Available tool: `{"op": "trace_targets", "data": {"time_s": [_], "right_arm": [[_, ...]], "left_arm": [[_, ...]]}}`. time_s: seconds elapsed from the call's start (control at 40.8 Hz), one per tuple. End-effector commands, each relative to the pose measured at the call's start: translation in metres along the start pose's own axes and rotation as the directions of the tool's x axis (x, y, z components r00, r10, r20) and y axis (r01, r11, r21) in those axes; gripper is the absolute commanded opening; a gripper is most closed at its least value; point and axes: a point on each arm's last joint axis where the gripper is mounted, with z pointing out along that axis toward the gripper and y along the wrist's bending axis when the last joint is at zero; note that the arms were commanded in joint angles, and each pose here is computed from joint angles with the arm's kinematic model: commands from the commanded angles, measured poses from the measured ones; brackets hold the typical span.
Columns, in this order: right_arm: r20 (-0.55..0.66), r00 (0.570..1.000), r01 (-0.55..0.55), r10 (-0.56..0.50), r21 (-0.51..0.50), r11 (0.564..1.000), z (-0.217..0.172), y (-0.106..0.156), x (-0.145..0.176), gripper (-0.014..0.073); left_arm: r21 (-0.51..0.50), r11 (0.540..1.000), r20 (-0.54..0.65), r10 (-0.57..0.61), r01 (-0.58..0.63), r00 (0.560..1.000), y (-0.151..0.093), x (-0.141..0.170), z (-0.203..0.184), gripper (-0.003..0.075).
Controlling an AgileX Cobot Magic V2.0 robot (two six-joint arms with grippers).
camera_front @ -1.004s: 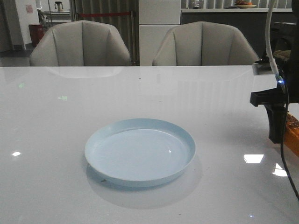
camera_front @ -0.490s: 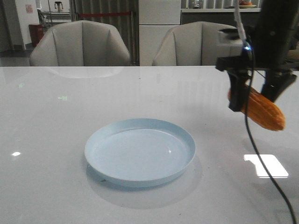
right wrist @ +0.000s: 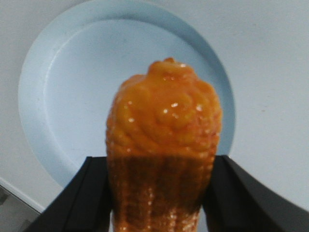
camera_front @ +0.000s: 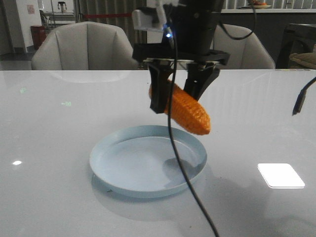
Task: Place corn on plate with both arms
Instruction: 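Lift the corn with the right gripper and carry it over the plate, then lower the corn onto the plate, open the right gripper, lift away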
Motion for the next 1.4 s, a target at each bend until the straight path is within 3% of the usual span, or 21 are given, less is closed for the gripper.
{"op": "trace_targets", "data": {"time_s": [0.0,0.22,0.465,0.539,0.979,1.102,1.2,1.371], "right_arm": [[0.077,0.996,0.035,-0.033,-0.018,0.999,-0.015,0.014,-0.007,0.0051],[0.067,0.997,0.035,-0.034,-0.019,0.999,0.007,0.015,-0.012,0.0097],[0.093,0.995,0.035,-0.034,-0.018,0.999,0.006,0.015,-0.014,0.0458],[0.089,0.995,0.035,-0.034,-0.018,0.999,0.006,0.015,-0.014,0.0515],[0.108,0.994,0.035,-0.03,-0.046,0.998,-0.012,0.021,-0.015,0.0523],[0.222,0.973,0.07,-0.069,0.0,0.998,-0.055,0.024,-0.02,0.0523],[0.315,0.941,0.095,-0.123,0.101,0.99,-0.098,0.022,-0.016,0.0523],[0.485,0.866,0.032,-0.118,0.183,0.983,-0.177,0.011,0.009,0.0523]], "left_arm": [[-0.022,1.0,0.121,-0.013,0.016,0.993,0.003,-0.017,-0.007,0.0494],[-0.016,1.0,0.099,-0.013,0.015,0.995,0.002,-0.015,-0.007,0.0494],[-0.009,1.0,0.073,-0.014,0.014,0.997,0.001,-0.013,-0.007,0.0494],[-0.011,1.0,0.073,-0.01,0.011,0.997,0.001,-0.013,-0.007,0.0494],[-0.015,1.0,0.086,-0.01,0.011,0.996,0.002,-0.014,-0.006,0.0494],[-0.015,1.0,0.086,-0.01,0.011,0.996,0.002,-0.014,-0.006,0.0494],[-0.016,1.0,0.091,-0.01,0.012,0.996,0.002,-0.014,-0.006,0.0494],[-0.029,0.999,0.142,-0.011,0.015,0.99,0.003,-0.019,-0.007,0.0494]]}}
